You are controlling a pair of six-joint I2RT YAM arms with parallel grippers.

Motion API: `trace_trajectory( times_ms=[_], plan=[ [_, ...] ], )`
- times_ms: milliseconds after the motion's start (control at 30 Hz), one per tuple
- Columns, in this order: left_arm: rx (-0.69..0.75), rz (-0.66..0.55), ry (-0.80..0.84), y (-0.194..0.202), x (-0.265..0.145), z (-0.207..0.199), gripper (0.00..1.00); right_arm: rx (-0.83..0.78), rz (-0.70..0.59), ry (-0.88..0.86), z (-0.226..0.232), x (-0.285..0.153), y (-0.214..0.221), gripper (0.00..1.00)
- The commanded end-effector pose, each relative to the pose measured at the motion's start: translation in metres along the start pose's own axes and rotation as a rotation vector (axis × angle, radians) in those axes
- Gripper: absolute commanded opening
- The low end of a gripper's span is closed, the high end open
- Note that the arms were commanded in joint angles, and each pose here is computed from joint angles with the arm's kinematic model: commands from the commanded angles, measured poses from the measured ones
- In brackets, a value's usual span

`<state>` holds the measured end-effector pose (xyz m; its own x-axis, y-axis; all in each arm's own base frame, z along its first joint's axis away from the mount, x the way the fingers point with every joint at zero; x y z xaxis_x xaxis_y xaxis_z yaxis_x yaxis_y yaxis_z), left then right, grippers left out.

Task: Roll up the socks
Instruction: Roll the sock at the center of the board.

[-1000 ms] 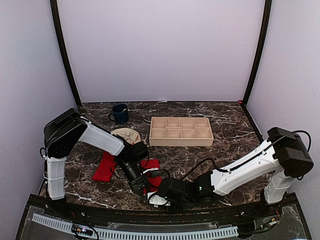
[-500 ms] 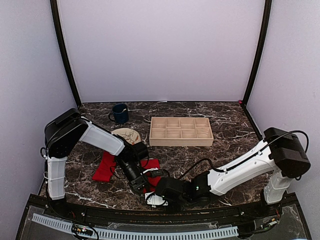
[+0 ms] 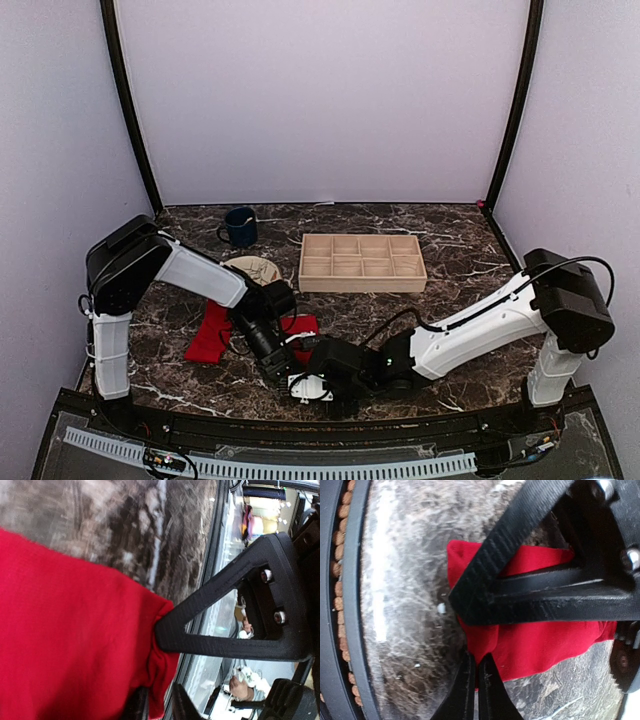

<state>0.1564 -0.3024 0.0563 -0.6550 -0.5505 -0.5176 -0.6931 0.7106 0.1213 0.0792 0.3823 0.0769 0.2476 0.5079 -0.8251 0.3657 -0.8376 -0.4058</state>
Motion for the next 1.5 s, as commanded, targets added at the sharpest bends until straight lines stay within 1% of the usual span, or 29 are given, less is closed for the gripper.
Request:
trace_trajectory(
  times_ms=[0, 67, 200, 267, 400, 533, 800, 1133, 1467],
  plan=[
    [0.003, -0.067, -0.11, -0.001, -0.016, 0.004, 0.23, 0.051, 0.05, -0.081, 0.002, 0.01, 0.014, 0.03],
    [-0.001, -0.085, -0.123, -0.001, -0.02, 0.004, 0.27, 0.063, 0.05, -0.094, 0.001, 0.011, 0.015, 0.03],
    [-0.012, -0.108, -0.151, 0.001, -0.026, 0.004, 0.29, 0.096, 0.04, -0.117, -0.002, 0.01, 0.014, 0.02],
    [-0.021, -0.116, -0.165, 0.003, -0.028, 0.005, 0.33, 0.115, 0.034, -0.127, -0.004, 0.01, 0.015, 0.02],
    [-0.032, -0.129, -0.187, 0.007, -0.032, 0.007, 0.34, 0.155, 0.025, -0.144, -0.008, 0.01, 0.017, 0.01],
    [-0.037, -0.168, -0.219, 0.006, -0.04, 0.007, 0.35, 0.189, 0.022, -0.16, -0.013, 0.01, 0.017, 0.01],
    [-0.026, -0.291, -0.243, 0.0, -0.064, -0.001, 0.36, 0.256, 0.005, -0.201, -0.02, 0.01, 0.018, 0.01],
    [-0.01, -0.426, -0.353, 0.002, -0.085, -0.005, 0.36, 0.365, -0.005, -0.305, -0.027, 0.012, 0.019, 0.0],
    [0.026, -0.645, -0.487, 0.019, -0.11, -0.015, 0.34, 0.495, -0.026, -0.462, -0.032, 0.016, 0.024, 0.0]
  ],
)
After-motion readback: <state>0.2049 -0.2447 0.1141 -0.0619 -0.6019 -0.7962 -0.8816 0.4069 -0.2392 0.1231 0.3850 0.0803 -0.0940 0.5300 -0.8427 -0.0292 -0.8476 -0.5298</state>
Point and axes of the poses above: each gripper's point midway between its finger pads, its own x axis out along the fingers, its own z axis along the line the jaws close on, y = z × x, the point moved 7 cm from there along -x, back along the fingers, and after that the axes turned 11 degrees about -x, right-handed, at the moved point
